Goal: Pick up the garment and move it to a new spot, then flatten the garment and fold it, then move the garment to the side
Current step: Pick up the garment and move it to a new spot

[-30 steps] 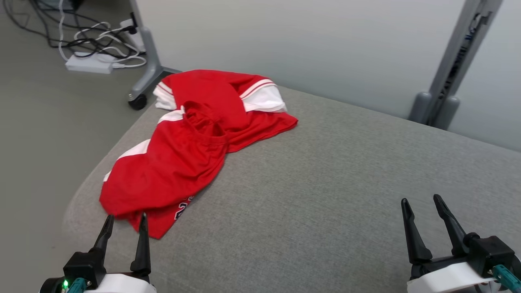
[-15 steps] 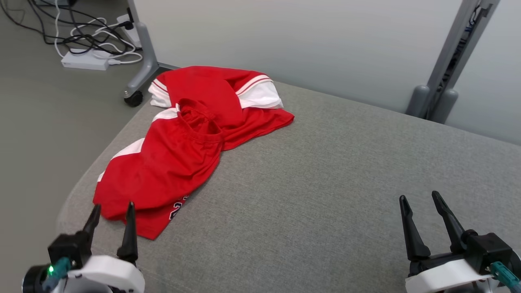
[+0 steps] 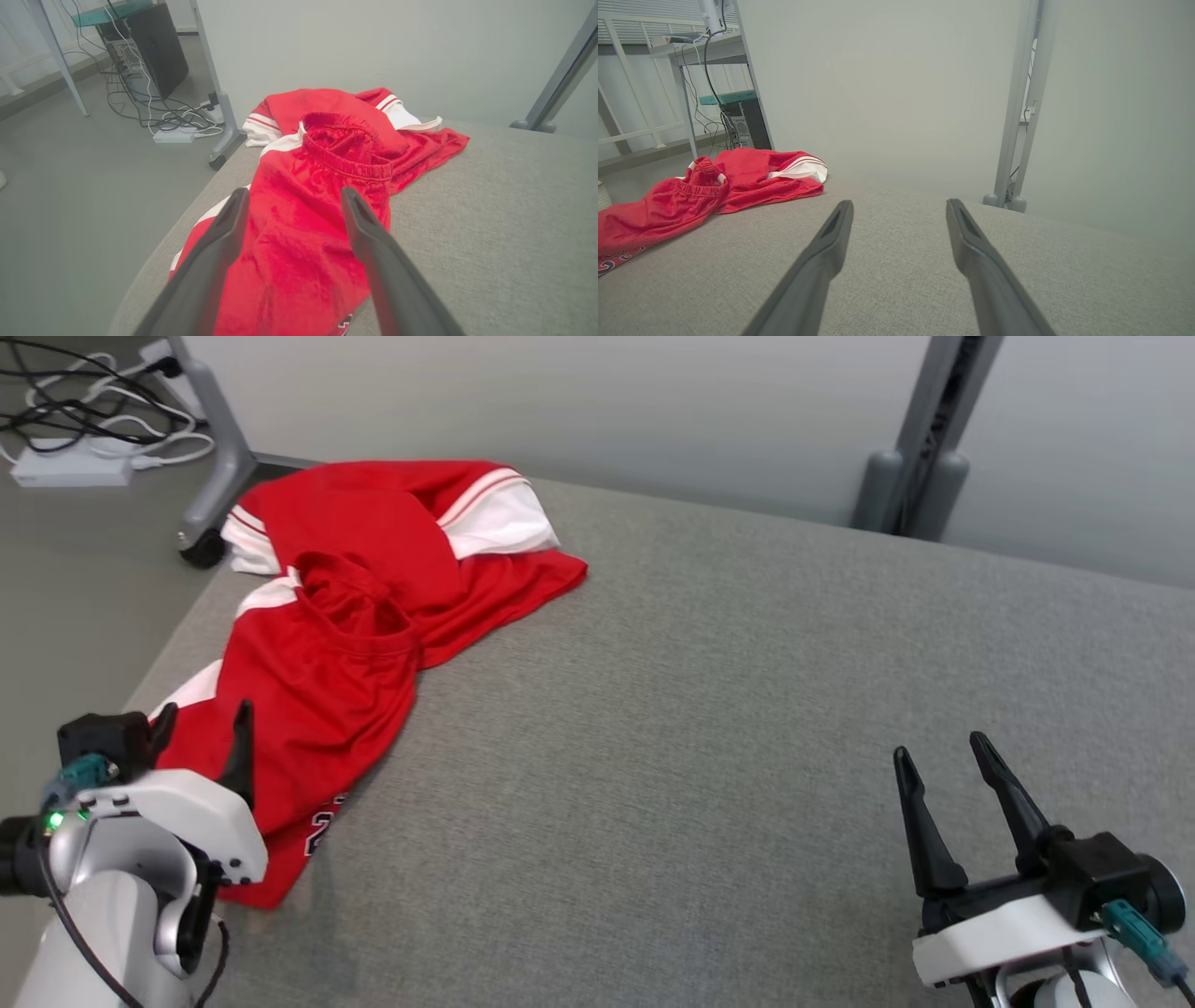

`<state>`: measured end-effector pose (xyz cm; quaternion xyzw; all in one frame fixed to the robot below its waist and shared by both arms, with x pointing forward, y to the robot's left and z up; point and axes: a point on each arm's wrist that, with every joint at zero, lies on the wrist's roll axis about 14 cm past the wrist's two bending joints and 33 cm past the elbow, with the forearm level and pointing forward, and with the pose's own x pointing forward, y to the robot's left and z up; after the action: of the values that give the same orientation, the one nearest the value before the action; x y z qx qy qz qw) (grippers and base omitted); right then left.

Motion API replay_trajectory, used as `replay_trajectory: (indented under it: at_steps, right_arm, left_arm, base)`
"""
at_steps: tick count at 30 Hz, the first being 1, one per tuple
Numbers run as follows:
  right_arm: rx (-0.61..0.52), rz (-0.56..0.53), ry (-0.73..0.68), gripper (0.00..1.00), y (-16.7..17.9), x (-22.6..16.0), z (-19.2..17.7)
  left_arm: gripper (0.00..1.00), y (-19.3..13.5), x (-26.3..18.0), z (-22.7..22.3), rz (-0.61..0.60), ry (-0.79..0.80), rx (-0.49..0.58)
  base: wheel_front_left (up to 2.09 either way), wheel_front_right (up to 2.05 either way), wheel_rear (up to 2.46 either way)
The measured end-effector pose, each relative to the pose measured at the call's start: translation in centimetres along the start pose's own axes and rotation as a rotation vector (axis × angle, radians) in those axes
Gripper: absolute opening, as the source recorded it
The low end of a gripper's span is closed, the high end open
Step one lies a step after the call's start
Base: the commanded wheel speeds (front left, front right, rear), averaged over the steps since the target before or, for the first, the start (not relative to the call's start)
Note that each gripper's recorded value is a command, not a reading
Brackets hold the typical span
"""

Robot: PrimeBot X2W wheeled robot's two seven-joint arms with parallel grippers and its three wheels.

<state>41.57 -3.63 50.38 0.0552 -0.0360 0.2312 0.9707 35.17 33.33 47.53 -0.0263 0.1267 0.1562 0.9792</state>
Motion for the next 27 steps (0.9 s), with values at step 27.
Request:
replay_trajectory:
  at_steps: [27]
  right_arm:
    - [-0.031, -0.126, 0.153, 1.0, -7.1, 0.8, -7.2]
  left_arm:
    - [1.0, -3.0, 12.7, -9.4, 0.048, 0.368, 0.012]
  base:
    - [0.0, 0.0, 0.0]
